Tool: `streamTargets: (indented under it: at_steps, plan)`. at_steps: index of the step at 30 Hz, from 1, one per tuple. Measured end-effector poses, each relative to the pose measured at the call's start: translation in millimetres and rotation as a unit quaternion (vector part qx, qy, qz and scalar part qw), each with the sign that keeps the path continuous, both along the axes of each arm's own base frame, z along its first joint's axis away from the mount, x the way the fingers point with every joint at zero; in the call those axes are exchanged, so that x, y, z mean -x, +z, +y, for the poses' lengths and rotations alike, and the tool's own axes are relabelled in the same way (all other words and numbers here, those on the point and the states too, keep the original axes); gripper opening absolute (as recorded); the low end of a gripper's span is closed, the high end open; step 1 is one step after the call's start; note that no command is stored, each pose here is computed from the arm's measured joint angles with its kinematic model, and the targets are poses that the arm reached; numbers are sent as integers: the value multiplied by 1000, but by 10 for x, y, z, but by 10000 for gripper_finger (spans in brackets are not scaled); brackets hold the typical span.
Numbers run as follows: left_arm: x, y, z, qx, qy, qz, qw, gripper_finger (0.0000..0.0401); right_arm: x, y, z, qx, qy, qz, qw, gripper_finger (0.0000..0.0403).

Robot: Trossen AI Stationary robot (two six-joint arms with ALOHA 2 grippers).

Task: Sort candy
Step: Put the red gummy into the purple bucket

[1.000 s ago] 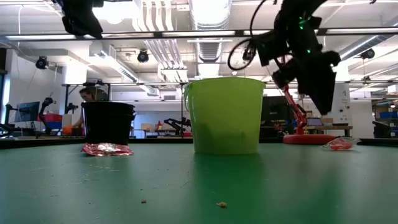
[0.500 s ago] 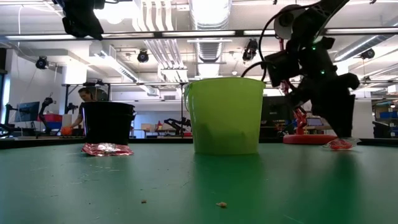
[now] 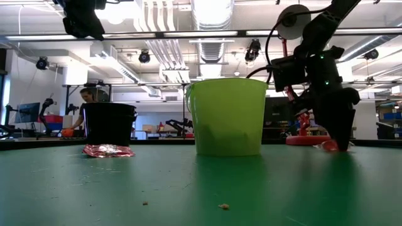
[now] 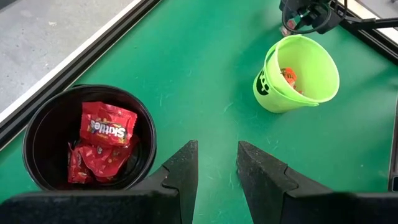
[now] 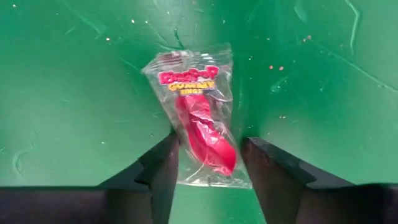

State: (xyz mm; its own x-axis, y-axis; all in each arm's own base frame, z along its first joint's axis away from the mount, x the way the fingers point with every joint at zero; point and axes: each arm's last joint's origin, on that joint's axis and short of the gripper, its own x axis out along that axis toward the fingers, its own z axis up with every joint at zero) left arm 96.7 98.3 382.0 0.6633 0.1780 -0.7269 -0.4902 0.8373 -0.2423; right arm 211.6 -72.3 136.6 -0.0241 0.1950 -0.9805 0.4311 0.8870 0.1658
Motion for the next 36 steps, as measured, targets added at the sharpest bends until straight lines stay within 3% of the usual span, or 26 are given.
streamTargets:
  at_steps: [10, 16, 22, 27, 33, 36]
  plan:
    - [-1, 1, 1, 0, 0, -1, 1000, 96, 33, -14, 23, -17, -40, 7, 999, 20]
    - [1, -1, -1, 1, 0, 1, 1000, 96, 72, 102, 38, -19, -77, 26, 997, 13]
    - [-10, -10, 12, 2, -3, 4, 1000, 96, 77, 441, 40, -14, -110, 14, 994, 13]
    - [-68, -47, 81, 13, -2, 12, 1000, 96, 10, 915, 14, 6, -168, -63, 984, 13]
    - [-146, -106, 174, 31, -4, 26, 999, 96, -87, 1606, -30, 72, -216, -187, 956, 12]
    - [-197, -126, 186, 74, -40, -5, 996, 96, -151, 1900, -36, 102, -216, -238, 942, 12]
